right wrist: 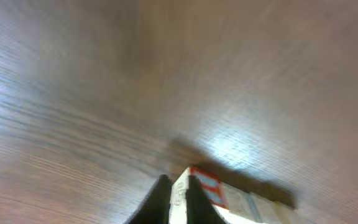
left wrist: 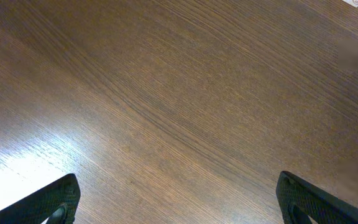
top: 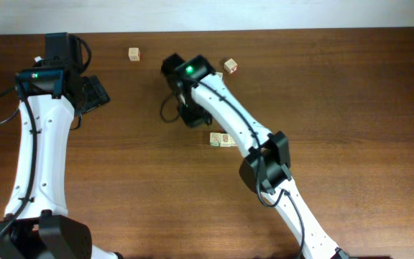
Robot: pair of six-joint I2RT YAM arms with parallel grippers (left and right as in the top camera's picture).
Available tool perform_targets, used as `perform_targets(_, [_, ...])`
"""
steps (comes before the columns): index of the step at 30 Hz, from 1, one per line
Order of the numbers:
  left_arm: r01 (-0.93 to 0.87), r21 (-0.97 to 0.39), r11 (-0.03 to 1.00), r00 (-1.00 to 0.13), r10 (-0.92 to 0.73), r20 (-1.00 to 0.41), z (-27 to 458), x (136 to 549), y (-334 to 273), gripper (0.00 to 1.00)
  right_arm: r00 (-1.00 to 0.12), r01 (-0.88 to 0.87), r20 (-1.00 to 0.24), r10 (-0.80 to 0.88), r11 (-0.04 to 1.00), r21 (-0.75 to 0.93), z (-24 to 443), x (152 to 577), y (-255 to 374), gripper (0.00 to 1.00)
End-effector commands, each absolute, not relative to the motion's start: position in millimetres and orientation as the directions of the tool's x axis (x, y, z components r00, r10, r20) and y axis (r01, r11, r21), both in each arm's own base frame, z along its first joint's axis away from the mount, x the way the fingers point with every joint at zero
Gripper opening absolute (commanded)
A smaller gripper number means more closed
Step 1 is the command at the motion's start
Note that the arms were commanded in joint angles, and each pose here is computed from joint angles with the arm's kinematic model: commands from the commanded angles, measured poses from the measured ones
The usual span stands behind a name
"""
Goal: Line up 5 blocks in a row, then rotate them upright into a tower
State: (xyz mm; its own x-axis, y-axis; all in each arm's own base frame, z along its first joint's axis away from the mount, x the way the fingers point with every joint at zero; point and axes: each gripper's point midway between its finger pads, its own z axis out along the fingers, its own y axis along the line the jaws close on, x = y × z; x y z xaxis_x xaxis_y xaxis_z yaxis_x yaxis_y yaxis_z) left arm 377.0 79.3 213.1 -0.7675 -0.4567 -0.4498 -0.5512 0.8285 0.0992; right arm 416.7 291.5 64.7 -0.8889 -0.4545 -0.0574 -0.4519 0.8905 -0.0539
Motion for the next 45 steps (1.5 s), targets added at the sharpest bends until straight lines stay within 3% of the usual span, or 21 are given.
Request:
perform_targets(1, [-0.564,0.099,0.82,-0.755,-0.463,-0.465,218,379,81,0.99,-0.918,-0.329,-0.233,-0.32,0.944,0.0,113,456,277,0.24])
perform_targets(4, [-0.563,0.099,0.82,-0.755,-0.462,-0.465,218,379,80,0.99,-0.903,-0.288,-0.348,-0.252,0.956,0.055,126,491,274,0.44])
perform_targets(8, [-0.563,0.099,0.82,-0.755,-0.462,-0.465,218,379,80,0.99,-0.885,-0.259,-0.422,-0.196,0.961,0.097,115,523,276,0.57])
perform_targets(11, [-0.564,0.099,0.82,-0.755,-0.463,-0.465,218,379,81,0.99,-0.873,-0.254,-0.451,-0.185,0.962,0.097,99,539,280,0.61])
perform_targets(15, [-0.563,0.099,0.82,-0.755,-0.462,-0.465,218,379,80,0.99,-0.858,-0.217,-0.487,-0.163,0.975,0.056,75,561,271,0.62])
perform_targets(19, [-0.564,0.099,0.82,-0.755,-0.462,-0.465,218,379,80,0.99,-0.87,-0.008,-0.492,0.013,0.999,0.041,62,576,236,0.61])
perform_targets(23, [-0.563,0.099,0.82,-0.755,-0.462,-0.465,218,379,80,0.99,-0.857,0.069,-0.507,0.096,0.995,0.072,56,593,210,0.61])
perform_targets(28, [-0.564,0.099,0.82,-0.755,-0.463,-0.465,218,379,81,0.99,-0.824,-0.033,-0.566,0.011,0.997,0.068,55,617,199,0.63])
perform_targets(34, [-0.563,0.099,0.82,-0.755,-0.462,-0.465,218,379,80,0.99,-0.814,-0.03,-0.58,0.011,0.998,0.06,26,630,179,0.66])
perform_targets(39, [-0.564,0.099,0.82,-0.755,-0.463,-0.465,218,379,81,0.99,-0.823,-0.078,-0.567,-0.034,0.996,0.053,14,628,179,0.58])
perform_targets(45, [-0.564,0.099,0.82,-0.755,-0.463,-0.465,218,379,81,0.99,-0.832,-0.077,-0.554,-0.037,0.996,0.05,12,625,179,0.27])
